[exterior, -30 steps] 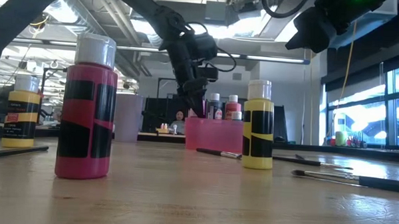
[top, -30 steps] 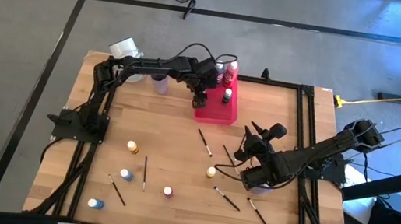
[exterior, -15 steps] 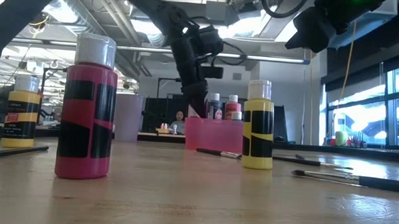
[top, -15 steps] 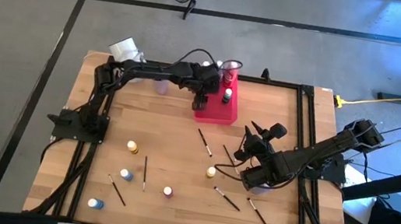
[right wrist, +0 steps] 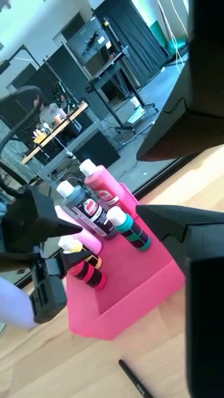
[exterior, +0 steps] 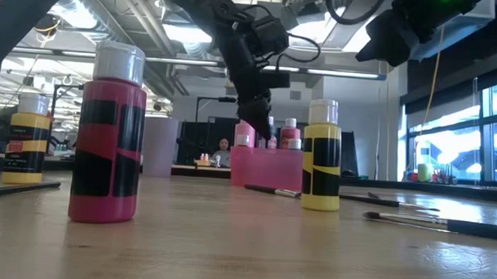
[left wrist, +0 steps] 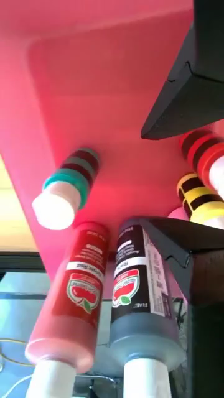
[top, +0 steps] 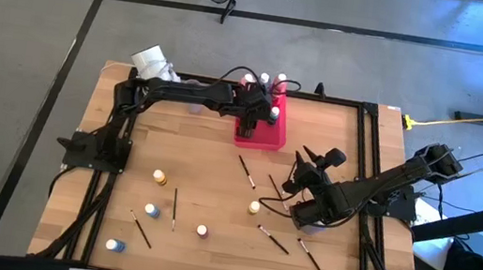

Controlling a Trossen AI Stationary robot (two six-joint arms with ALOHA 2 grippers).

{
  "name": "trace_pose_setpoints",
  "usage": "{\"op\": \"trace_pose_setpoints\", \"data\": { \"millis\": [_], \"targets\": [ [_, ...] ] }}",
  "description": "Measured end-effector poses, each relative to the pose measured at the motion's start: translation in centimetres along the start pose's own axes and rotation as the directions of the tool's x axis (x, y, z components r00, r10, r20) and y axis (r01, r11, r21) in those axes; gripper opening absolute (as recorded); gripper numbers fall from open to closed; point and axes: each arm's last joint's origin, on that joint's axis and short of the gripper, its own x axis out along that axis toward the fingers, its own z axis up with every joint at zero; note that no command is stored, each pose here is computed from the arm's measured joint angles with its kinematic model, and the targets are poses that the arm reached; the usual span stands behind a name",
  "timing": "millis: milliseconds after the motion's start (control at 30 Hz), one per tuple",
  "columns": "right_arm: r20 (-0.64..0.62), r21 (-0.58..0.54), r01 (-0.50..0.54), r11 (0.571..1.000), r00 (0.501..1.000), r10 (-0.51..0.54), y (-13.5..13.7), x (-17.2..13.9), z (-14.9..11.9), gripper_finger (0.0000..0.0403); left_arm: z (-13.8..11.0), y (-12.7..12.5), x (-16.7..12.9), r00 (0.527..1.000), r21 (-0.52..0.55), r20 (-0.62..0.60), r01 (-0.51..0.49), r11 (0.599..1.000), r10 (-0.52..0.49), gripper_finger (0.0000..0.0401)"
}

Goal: Pick & Place Paint Supplies
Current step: Put the black paint brush into the purple cup

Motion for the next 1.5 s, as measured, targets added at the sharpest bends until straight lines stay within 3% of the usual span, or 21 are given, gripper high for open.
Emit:
{"op": "trace_pose_setpoints", "data": {
  "millis": [200, 333, 500, 733, 933, 1067, 1300, 1500],
  "targets": [
    [-0.005, -0.004, 0.008, 1.0, 1.0, -0.008, -0.3, 0.0, -0.2, 0.0128, 0.9, 0.2, -3.2, 0.995, -0.06, 0.088, 0.041, 0.997, -0.036, 0.021],
    [-0.013, 0.002, 0.019, 1.0, 1.0, -0.019, -0.6, 0.0, -0.4, 0.0128, 1.0, 0.0, -6.2, 0.975, -0.098, 0.156, 0.174, 0.98, -0.158, 0.021],
    [-0.037, -0.018, 0.018, 1.0, 0.999, -0.018, -0.9, -0.1, -0.7, 0.0128, 0.8, -0.2, -9.7, 0.951, -0.167, 0.207, 0.266, 0.949, -0.23, 0.021],
    [-0.045, -0.022, 0.011, 1.0, 0.999, -0.012, -0.8, -0.1, -0.7, 0.0127, -1.2, -3.2, -13.1, 0.923, -0.228, 0.228, 0.361, 0.904, -0.311, 0.021],
    [-0.043, -0.026, 0.012, 1.0, 0.999, -0.013, -0.9, -0.1, -0.7, 0.0127, -3.6, -5.8, -15.1, 0.931, -0.275, 0.252, 0.33, 0.903, -0.264, 0.021],
    [-0.08, -0.056, -0.014, 0.998, 0.997, 0.01, -0.7, -0.1, -0.8, 0.0127, -4.9, -7.7, -15.5, 0.919, -0.281, 0.366, 0.262, 0.923, -0.15, 0.021],
    [-0.217, -0.094, -0.122, 0.988, 0.971, 0.1, -0.6, -0.3, -0.6, 0.0127, -7.3, -9.5, -16.1, 0.816, -0.251, 0.578, 0.193, 0.948, -0.013, 0.021],
    [-0.388, -0.036, -0.26, 0.965, 0.893, 0.227, -0.4, -0.6, -0.2, 0.0127, -9.4, -10.1, -15.7, 0.768, -0.251, 0.639, 0.174, 0.952, 0.028, 0.021]
  ]
}}
